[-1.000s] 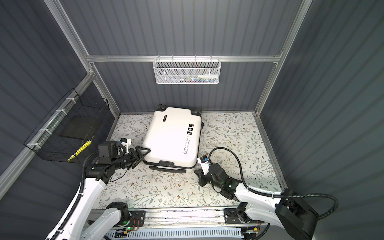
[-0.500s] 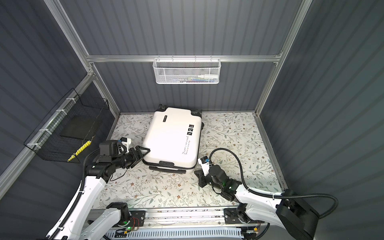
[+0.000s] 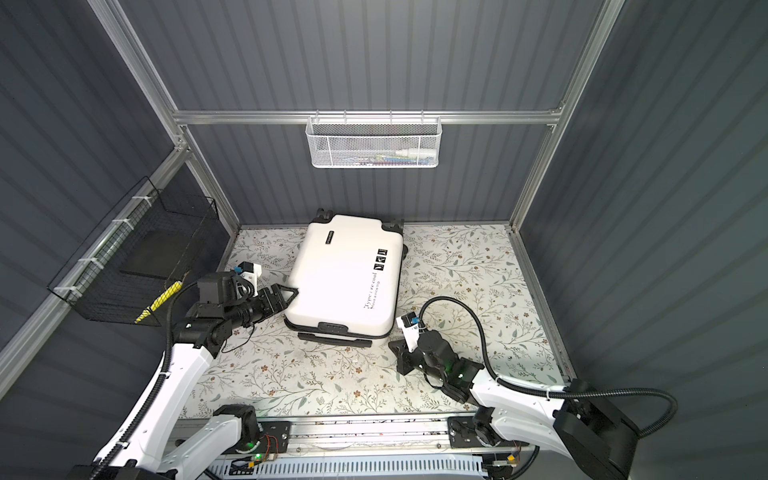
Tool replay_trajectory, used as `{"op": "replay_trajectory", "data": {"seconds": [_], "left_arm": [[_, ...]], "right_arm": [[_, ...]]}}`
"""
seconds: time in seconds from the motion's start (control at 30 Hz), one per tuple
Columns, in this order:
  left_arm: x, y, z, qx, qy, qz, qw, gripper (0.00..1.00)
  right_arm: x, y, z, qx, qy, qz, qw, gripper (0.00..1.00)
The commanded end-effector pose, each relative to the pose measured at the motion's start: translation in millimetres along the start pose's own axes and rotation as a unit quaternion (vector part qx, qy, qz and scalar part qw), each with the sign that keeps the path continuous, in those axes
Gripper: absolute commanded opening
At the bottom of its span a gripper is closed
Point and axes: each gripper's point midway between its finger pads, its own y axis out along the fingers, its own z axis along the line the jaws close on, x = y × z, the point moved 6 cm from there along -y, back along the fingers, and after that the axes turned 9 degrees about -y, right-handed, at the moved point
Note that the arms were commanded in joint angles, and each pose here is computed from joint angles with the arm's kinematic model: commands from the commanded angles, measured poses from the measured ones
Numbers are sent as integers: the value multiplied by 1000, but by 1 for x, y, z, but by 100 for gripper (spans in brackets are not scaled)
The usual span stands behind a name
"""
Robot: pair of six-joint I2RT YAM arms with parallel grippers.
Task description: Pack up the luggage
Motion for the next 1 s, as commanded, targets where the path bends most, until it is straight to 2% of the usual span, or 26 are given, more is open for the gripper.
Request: {"op": "replay_trajectory", "data": {"seconds": [0.0,0.3,0.53,0.73,0.97], "left_arm": [[-7,6,-4,-39,24,17,999,80],[-16,14,3,-54,10,33,998,79],[-19,16,6,-55,7,35,998,79],[-20,17,6,-65,1,36,997,79],[-27,20,4,-93,-12,47,995,78]], "right_arm": [[3,0,10,10,0,-16,1000,0],[0,18,56,16,-43,-30,998,0],[4,17,54,-1,-37,-44,998,0],[15,7,42,-43,-35,-65,996,0],[27,-5,19,-54,3,-88,995,0]]}}
